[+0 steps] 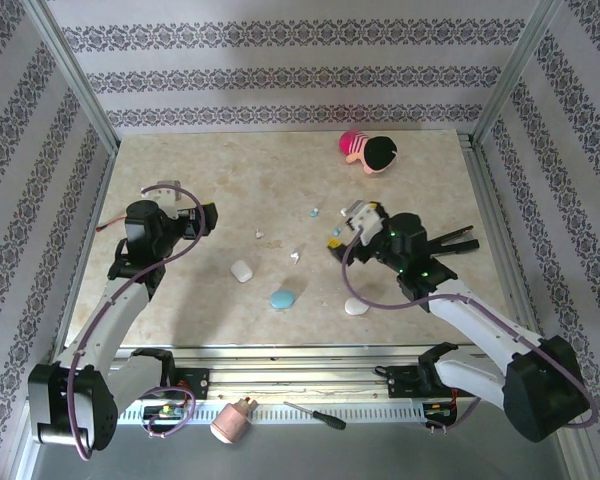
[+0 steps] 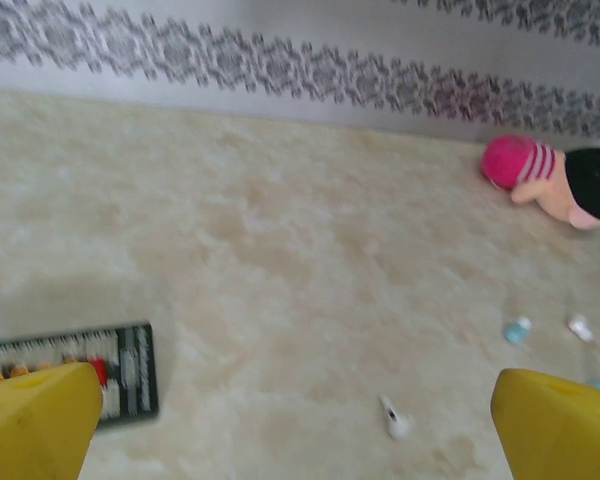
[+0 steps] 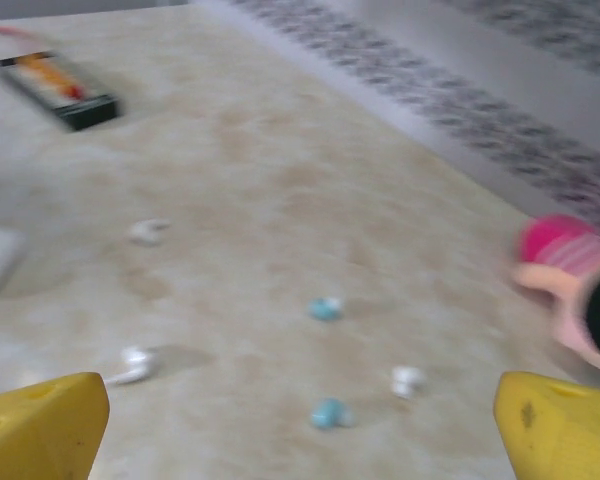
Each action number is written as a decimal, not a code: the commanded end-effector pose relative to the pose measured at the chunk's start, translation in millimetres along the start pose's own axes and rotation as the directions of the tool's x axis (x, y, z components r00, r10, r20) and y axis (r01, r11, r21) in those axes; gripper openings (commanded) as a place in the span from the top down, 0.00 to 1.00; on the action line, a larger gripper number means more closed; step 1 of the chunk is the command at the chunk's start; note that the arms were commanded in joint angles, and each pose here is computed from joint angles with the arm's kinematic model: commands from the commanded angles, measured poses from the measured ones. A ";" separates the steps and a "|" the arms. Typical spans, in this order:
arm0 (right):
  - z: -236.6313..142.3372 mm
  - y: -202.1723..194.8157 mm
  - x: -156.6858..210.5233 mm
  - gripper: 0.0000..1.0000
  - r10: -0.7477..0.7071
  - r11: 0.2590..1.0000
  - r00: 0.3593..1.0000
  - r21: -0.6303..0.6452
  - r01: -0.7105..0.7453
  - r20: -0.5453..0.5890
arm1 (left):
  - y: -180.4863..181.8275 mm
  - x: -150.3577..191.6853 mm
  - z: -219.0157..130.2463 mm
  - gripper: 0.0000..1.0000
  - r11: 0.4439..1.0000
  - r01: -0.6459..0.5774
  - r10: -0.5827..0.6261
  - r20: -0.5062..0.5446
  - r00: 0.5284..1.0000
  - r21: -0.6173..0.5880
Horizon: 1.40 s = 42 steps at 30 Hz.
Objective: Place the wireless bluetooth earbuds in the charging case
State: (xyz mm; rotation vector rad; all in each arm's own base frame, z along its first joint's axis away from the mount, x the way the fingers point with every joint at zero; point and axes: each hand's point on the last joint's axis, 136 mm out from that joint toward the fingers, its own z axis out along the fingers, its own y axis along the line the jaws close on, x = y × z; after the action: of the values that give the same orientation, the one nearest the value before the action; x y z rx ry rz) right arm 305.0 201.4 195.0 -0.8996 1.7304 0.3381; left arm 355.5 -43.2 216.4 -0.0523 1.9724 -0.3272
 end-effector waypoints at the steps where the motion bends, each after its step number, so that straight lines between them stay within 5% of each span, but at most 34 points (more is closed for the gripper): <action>1: 7.6 57.0 14.7 0.02 -0.110 0.966 0.990 -0.242 0.086 -0.088 | -13.0 27.1 -9.8 0.01 0.995 0.092 -0.084 -0.161 0.983 0.042; 6: 19.4 126.0 25.8 0.03 -0.229 0.864 0.961 -0.488 0.127 -0.154 | -14.6 33.2 -11.5 0.01 0.993 0.112 -0.102 -0.188 0.977 0.045; 12: 35.9 161.2 57.6 0.07 -0.364 0.774 0.902 -0.614 0.155 -0.232 | -14.3 37.7 -11.1 0.01 0.990 0.132 -0.121 -0.190 0.974 0.046; 23: 62.0 185.8 88.7 0.27 -0.472 0.702 0.836 -0.693 0.165 -0.279 | -15.1 42.9 -9.6 0.01 0.989 0.142 -0.128 -0.212 0.969 0.050; 42: 74.3 196.3 109.7 0.45 -0.502 0.669 0.807 -0.731 0.136 -0.310 | -17.3 45.3 -7.4 0.01 0.987 0.148 -0.130 -0.225 0.966 0.065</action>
State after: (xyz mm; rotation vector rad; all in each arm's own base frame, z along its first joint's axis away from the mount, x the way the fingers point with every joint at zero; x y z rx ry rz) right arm 208.7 330.8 27.7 -1.9470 1.8705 0.5361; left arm 332.4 -60.0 185.1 -0.1117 2.1570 -0.4886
